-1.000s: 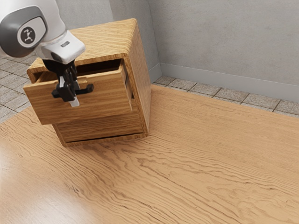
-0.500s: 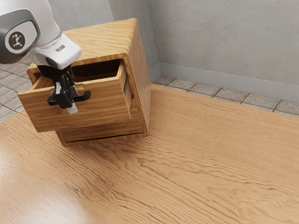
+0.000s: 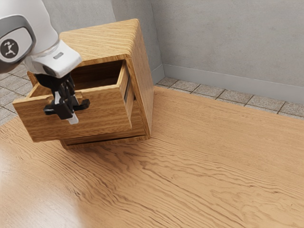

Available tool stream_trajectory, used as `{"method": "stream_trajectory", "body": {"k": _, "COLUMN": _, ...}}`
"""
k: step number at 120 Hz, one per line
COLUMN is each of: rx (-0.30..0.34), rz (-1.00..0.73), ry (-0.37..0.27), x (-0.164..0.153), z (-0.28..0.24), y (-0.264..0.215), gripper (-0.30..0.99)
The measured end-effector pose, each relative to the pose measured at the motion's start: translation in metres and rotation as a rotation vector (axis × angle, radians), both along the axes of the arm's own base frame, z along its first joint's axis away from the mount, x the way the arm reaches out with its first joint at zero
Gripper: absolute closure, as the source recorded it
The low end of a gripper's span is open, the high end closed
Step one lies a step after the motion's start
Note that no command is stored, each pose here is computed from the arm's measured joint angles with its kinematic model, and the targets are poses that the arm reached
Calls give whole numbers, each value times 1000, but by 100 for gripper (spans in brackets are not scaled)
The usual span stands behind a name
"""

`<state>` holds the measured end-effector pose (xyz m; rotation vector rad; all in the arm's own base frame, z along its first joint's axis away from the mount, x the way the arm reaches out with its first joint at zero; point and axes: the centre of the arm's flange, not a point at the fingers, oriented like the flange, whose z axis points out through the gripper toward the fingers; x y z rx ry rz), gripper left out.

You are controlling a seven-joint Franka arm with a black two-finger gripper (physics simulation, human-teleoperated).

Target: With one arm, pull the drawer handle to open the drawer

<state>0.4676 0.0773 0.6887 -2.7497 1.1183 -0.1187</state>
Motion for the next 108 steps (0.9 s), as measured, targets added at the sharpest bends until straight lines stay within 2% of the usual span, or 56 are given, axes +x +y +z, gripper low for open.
{"method": "stream_trajectory", "body": {"k": 40, "rx": -11, "rz": 0, "ry": -11, "x": -20, "z": 1, "y": -18, "gripper": 30}}
{"method": "stream_trajectory", "body": {"k": 49, "rx": -10, "rz": 1, "ry": -11, "x": -22, "z": -1, "y": -21, "gripper": 25}}
{"method": "stream_trajectory", "body": {"k": 63, "rx": 7, "rz": -5, "ry": -16, "x": -25, "z": 1, "y": -32, "gripper": 25}}
{"method": "stream_trajectory", "body": {"k": 89, "rx": 129, "rz": -95, "ry": -55, "x": -31, "z": 23, "y": -93, "gripper": 28}}
{"method": "stream_trajectory", "body": {"k": 100, "rx": 205, "rz": -132, "ry": -88, "x": -34, "z": 39, "y": -122, "gripper": 20}}
{"method": "stream_trajectory", "body": {"k": 108, "rx": 235, "rz": -135, "ry": -120, "x": -37, "z": 55, "y": -129, "gripper": 15}}
